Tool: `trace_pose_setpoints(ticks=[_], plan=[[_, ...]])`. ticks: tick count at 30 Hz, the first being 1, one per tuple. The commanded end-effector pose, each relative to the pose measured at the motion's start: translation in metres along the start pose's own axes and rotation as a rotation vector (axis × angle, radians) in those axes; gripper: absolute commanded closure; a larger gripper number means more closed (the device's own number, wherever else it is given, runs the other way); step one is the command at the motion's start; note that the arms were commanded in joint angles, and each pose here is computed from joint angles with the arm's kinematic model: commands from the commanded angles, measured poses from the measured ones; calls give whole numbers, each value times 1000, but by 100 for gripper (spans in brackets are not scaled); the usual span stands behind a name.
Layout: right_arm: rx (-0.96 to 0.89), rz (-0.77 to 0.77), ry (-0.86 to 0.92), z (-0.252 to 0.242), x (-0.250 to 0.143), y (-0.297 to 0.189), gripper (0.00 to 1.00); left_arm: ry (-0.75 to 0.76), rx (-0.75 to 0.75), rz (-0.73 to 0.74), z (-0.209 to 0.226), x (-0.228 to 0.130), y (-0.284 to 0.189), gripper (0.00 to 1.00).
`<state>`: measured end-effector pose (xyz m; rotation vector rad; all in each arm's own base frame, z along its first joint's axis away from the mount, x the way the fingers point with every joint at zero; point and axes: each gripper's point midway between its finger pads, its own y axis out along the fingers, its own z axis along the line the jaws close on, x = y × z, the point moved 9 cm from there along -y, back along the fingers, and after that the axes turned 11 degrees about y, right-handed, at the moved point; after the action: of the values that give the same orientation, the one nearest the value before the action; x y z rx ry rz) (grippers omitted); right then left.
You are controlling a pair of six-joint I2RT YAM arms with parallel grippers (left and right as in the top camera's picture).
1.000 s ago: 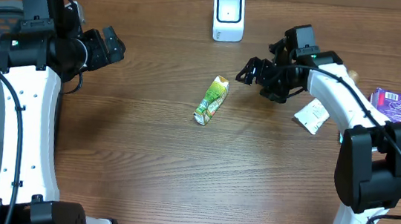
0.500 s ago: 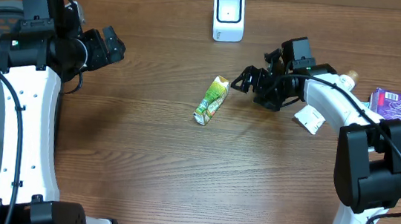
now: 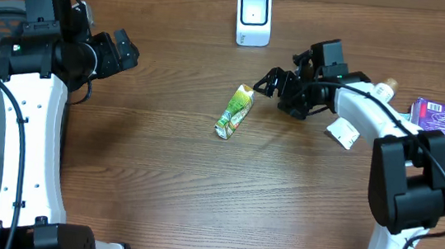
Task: Scan the item barcode
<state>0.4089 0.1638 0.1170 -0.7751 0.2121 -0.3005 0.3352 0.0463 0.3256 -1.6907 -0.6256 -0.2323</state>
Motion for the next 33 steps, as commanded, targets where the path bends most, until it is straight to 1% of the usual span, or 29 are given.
trace_pose_setpoints(ticks=[1, 4, 9, 12, 16, 17, 20, 22, 25, 27, 29, 31, 32, 33], plan=[[-16, 40, 69, -4, -8, 21, 8, -4, -13, -1, -3, 2, 1, 0], [-32, 23, 100, 1, -13, 29, 11, -4, -13, -1, -3, 2, 1, 0], [-120, -62, 153, 4, -20, 41, 12, -4, -13, -1, -3, 2, 1, 1], [-155, -110, 150, 8, -24, 47, 12, -4, -13, -1, -3, 2, 1, 1], [-181, -157, 124, 13, -29, 53, 21, -4, -13, -1, -3, 2, 1, 0], [-187, -168, 128, 13, -30, 54, 24, -4, -13, -1, -3, 2, 1, 0], [-198, -184, 123, 14, -31, 59, 38, -4, -13, -1, -3, 2, 1, 1], [-200, -179, 119, 12, -33, 65, 44, -4, -13, -1, -3, 2, 1, 1], [-211, -168, 119, 8, -34, 72, 60, -4, -13, -1, -3, 2, 1, 0], [-215, -165, 118, 7, -35, 73, 66, -4, -13, -1, -3, 2, 1, 0], [-214, -165, 110, 7, -35, 73, 75, -4, -13, -1, -3, 2, 1, 0], [-204, -151, 79, 8, -35, 73, 86, -4, -13, -1, -3, 2, 1, 0], [-193, -139, 55, 10, -36, 74, 90, -4, -13, -1, -3, 2, 1, 0], [-186, -131, 39, 11, -36, 74, 92, -4, -13, -1, -3, 2, 1, 0]])
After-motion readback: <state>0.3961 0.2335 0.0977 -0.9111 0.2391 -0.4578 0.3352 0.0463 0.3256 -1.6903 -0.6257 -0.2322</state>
